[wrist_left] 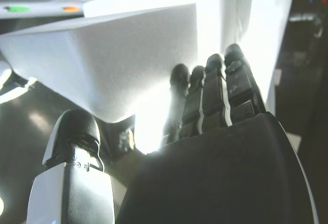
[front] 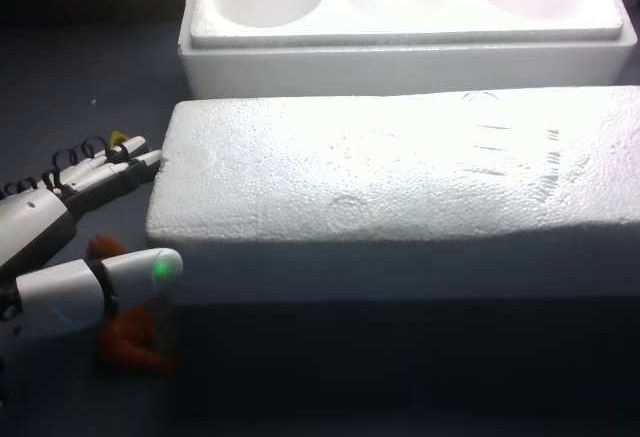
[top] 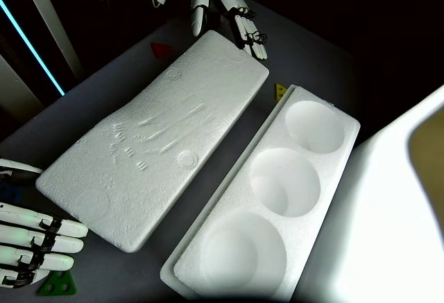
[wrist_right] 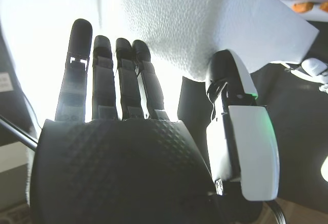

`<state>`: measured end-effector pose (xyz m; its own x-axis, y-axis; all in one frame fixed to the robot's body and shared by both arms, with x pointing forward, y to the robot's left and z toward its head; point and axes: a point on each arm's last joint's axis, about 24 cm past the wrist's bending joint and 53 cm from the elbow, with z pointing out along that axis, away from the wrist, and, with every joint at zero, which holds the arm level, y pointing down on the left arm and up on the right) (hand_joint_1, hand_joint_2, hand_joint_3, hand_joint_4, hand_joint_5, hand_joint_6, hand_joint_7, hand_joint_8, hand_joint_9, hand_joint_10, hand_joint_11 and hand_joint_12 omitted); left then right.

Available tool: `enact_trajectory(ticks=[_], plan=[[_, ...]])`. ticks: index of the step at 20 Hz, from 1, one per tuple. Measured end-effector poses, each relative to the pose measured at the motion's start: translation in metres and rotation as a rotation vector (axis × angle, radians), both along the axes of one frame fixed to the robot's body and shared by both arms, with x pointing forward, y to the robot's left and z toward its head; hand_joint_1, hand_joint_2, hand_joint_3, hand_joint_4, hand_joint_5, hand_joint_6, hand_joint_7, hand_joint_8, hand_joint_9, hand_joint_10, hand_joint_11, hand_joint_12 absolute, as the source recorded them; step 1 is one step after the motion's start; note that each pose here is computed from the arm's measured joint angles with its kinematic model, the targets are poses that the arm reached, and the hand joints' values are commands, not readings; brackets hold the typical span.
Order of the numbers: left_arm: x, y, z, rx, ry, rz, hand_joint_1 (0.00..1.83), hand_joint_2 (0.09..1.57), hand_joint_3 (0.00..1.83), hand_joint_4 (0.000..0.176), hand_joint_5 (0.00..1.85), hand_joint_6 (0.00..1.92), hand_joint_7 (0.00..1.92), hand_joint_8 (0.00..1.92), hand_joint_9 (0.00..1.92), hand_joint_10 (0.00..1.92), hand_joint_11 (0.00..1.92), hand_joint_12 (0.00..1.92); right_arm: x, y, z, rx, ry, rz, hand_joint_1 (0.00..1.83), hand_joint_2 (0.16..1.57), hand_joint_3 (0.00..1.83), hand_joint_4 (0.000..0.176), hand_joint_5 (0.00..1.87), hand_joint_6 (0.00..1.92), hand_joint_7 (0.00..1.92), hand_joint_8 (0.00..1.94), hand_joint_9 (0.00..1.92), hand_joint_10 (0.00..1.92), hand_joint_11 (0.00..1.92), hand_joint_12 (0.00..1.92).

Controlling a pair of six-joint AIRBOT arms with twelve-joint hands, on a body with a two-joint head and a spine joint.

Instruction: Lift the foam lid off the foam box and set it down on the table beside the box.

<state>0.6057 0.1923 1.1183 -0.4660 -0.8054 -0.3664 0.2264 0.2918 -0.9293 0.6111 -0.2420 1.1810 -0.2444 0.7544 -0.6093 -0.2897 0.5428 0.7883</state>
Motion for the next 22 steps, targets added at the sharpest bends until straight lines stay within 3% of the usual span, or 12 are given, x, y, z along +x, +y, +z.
enact_trajectory(ticks=[2,5,6,14,18,19,21,22], plan=[[0.001,0.0,-0.006,0.01,0.015,0.001,0.25,1.15,0.0,0.0,0.19,0.0,0.0,0.0,0.0,0.0,0.0,0.0,0.001,0.0,-0.004,0.004,0.012,-0.004,0.4,1.22,0.0,0.0,0.21,0.0,0.11,0.0,0.11,0.05,0.0,1.24],[0.001,0.0,-0.009,0.03,0.021,0.002,0.25,1.12,0.0,0.0,0.06,0.0,0.0,0.0,0.0,0.0,0.0,0.0,0.002,-0.002,-0.01,0.003,0.032,-0.012,0.44,1.19,0.0,0.0,0.0,0.0,0.0,0.0,0.0,0.0,0.0,0.86],[0.001,0.0,-0.009,0.032,0.021,0.002,0.25,1.1,0.0,0.0,0.01,0.0,0.0,0.0,0.0,0.0,0.0,0.0,0.002,-0.003,-0.011,0.003,0.034,-0.014,0.4,1.18,0.0,0.0,0.0,0.0,0.0,0.0,0.0,0.0,0.0,0.86],[0.001,0.007,-0.009,0.043,0.017,0.019,0.29,1.08,0.0,0.0,0.01,0.0,0.0,0.0,0.0,0.0,0.0,0.0,0.003,-0.006,-0.01,0.006,0.034,-0.025,0.31,1.14,0.0,0.0,0.0,0.0,0.0,0.0,0.09,0.03,0.0,1.32],[0.002,0.016,0.001,0.044,-0.008,0.042,0.29,1.09,0.0,0.0,0.0,0.0,0.0,0.0,0.0,0.0,0.0,0.0,0.003,-0.012,-0.001,0.008,0.011,-0.041,0.28,1.15,0.0,0.0,0.0,0.0,0.0,0.0,0.05,0.01,0.0,1.42],[0.003,0.02,0.006,0.044,-0.022,0.05,0.28,1.09,0.0,0.0,0.0,0.0,0.0,0.0,0.0,0.0,0.0,0.0,0.002,-0.013,0.003,0.007,0.0,-0.042,0.27,1.17,0.0,0.0,0.0,0.0,0.0,0.0,0.01,0.02,0.0,1.28],[0.004,0.026,0.019,0.046,-0.065,0.06,0.23,1.08,0.0,0.0,0.0,0.0,0.0,0.0,0.0,0.0,0.0,0.0,0.0,-0.016,0.018,0.008,-0.051,-0.046,0.29,1.2,0.0,0.0,0.0,0.0,0.0,0.0,0.0,0.0,0.0,0.74],[0.005,0.028,0.026,0.046,-0.09,0.064,0.23,1.07,0.0,0.0,0.0,0.0,0.0,0.0,0.0,0.0,0.0,0.0,-0.001,-0.016,0.025,0.009,-0.079,-0.043,0.27,1.22,0.0,0.0,0.0,0.0,0.0,0.0,0.0,0.0,0.0,0.3]])
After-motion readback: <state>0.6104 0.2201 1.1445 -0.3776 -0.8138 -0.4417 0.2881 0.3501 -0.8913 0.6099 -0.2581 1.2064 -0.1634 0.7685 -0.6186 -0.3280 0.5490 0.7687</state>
